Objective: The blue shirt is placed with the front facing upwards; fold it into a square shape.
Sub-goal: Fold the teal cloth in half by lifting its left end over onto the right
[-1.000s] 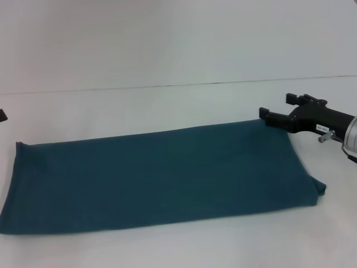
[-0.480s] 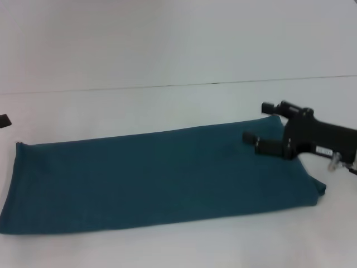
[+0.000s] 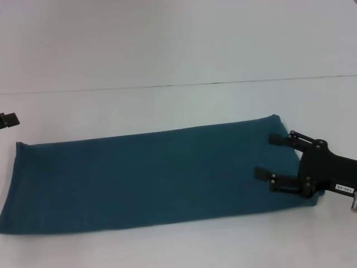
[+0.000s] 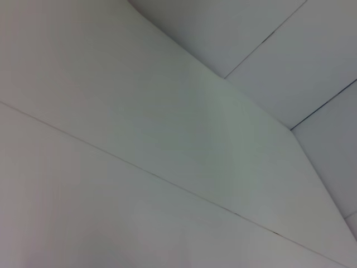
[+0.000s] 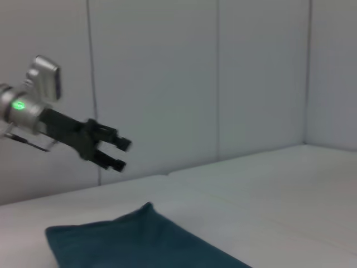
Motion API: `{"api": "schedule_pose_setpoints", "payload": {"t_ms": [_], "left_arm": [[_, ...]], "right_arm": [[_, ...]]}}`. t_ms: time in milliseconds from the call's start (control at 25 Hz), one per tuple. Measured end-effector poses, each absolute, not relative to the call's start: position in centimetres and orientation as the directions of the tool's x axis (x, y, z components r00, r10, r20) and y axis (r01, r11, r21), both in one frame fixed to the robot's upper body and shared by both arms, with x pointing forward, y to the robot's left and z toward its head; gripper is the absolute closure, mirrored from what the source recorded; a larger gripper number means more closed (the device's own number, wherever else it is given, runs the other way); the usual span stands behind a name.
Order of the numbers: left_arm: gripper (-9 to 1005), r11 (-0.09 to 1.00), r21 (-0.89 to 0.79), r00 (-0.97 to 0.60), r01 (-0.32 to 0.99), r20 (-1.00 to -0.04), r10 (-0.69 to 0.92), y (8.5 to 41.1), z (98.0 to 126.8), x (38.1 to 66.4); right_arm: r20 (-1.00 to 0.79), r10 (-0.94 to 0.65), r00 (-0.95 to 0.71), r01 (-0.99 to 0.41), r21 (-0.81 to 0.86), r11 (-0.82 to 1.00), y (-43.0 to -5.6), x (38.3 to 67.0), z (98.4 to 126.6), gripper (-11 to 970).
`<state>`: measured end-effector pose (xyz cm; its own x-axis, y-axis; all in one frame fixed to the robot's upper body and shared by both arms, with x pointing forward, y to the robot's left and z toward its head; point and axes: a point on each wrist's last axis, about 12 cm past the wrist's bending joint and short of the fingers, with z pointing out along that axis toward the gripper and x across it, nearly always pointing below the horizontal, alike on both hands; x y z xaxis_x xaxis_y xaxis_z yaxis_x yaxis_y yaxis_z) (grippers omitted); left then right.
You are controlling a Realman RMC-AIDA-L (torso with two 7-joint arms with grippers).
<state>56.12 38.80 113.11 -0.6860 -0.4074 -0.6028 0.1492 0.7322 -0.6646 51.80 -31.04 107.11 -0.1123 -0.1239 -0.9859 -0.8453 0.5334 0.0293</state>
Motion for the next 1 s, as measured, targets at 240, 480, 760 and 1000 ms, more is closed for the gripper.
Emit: {"api": "schedule_pose_setpoints", "payload": {"t_ms": [240,480,760,1000], "left_arm": [[122,0.772,-0.622,-0.731,0.129,-0.585,-0.35,38.5,112.5,56.3],[123,0.805,-0.588,-0.814,0.078,-0.504,-0.289,38.1,112.6,56.4],[123,0.808,-0.587,-0.863,0.053,-0.434,-0.259,37.8,115.3,55.8],[122,0.799,-0.6,-0.891,-0.028,-0.348,-0.292,38.2,115.5,54.8]], "right_arm": [[-0.977,-0.149,-0.149,-0.81,0.034,0.586,-30.9,52.1,106.1,16],[-0.973,-0.17,-0.158,-0.806,0.027,0.591,-29.7,52.7,105.6,25],[-0.967,-0.205,-0.153,-0.809,0.004,0.587,-28.5,53.8,105.2,37],[-0.965,-0.225,-0.135,-0.812,-0.023,0.583,-27.7,54.6,105.2,47]]}}
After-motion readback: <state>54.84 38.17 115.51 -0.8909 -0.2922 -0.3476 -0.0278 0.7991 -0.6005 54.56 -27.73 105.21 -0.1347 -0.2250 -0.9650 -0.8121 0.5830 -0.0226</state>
